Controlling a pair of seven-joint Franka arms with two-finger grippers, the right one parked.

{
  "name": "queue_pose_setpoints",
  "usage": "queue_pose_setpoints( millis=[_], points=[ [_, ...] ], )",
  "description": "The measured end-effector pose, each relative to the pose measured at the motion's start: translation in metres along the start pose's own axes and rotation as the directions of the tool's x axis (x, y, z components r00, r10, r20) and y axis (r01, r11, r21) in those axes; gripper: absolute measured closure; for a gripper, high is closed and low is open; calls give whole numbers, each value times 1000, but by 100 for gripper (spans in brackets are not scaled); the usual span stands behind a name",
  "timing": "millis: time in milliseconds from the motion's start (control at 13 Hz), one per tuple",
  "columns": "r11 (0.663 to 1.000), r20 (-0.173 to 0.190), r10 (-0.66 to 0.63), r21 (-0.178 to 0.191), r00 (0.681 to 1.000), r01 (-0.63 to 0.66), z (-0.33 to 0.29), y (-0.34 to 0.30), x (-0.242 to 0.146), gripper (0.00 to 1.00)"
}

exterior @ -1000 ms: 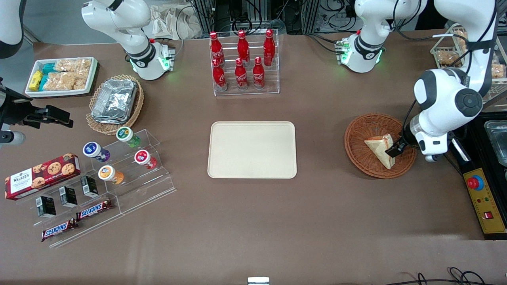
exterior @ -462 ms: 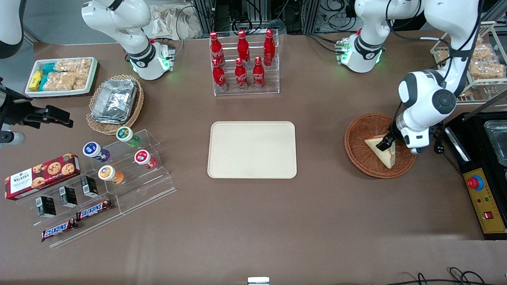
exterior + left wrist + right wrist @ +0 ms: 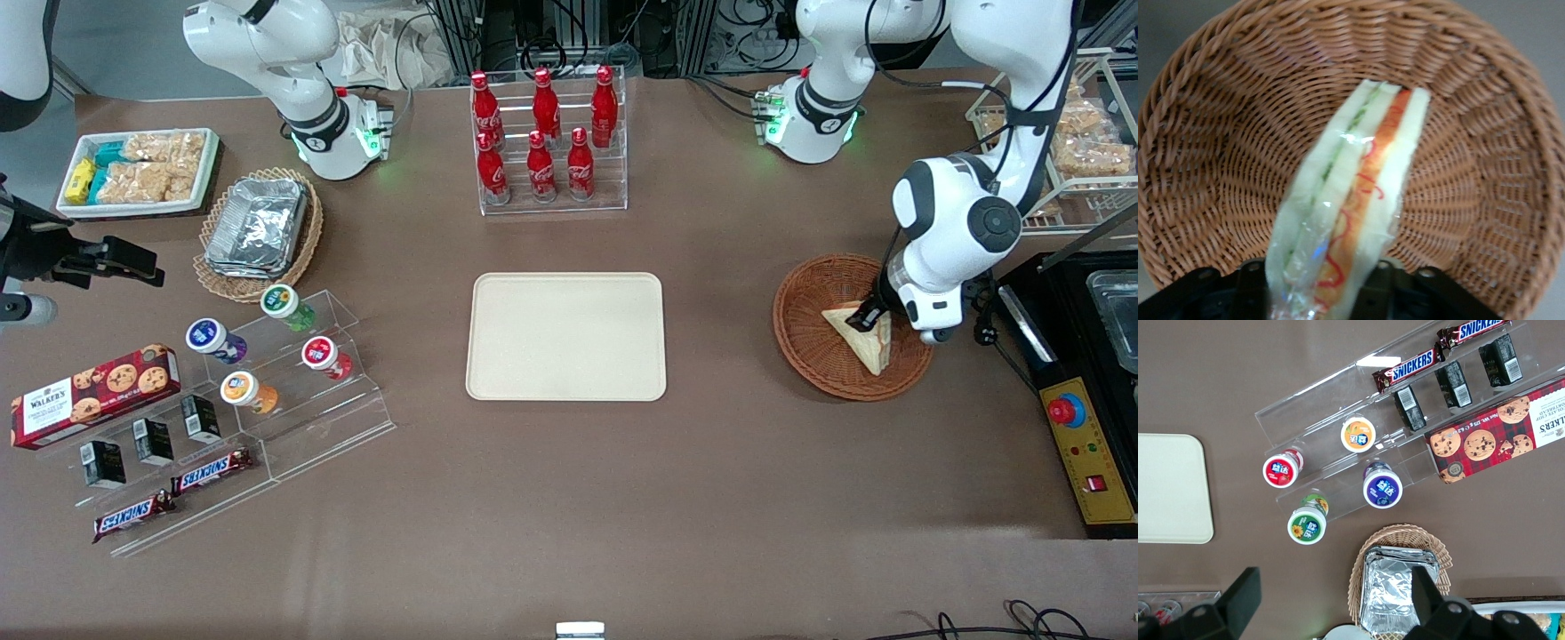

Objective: Place sandwich from basket to tray
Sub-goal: 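Close the left gripper on the wrapped sandwich's edge, then lift the sandwich out of the basket and carry it over the tray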

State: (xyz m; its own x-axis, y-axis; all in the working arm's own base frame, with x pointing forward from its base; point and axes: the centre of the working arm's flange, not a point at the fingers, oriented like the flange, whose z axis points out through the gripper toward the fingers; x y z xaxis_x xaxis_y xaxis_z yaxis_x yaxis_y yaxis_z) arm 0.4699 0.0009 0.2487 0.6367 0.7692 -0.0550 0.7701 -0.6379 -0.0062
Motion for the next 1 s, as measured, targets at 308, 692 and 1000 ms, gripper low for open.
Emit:
queue_pose_setpoints(
  millis=[308, 692, 1000],
  points=[
    [993, 34, 119, 15, 992, -119, -59, 20, -8, 68],
    [959, 63, 281, 22, 958, -283, -219, 69, -23, 79],
    [893, -10, 449, -16, 893, -449, -313, 126, -99, 79]
  ],
)
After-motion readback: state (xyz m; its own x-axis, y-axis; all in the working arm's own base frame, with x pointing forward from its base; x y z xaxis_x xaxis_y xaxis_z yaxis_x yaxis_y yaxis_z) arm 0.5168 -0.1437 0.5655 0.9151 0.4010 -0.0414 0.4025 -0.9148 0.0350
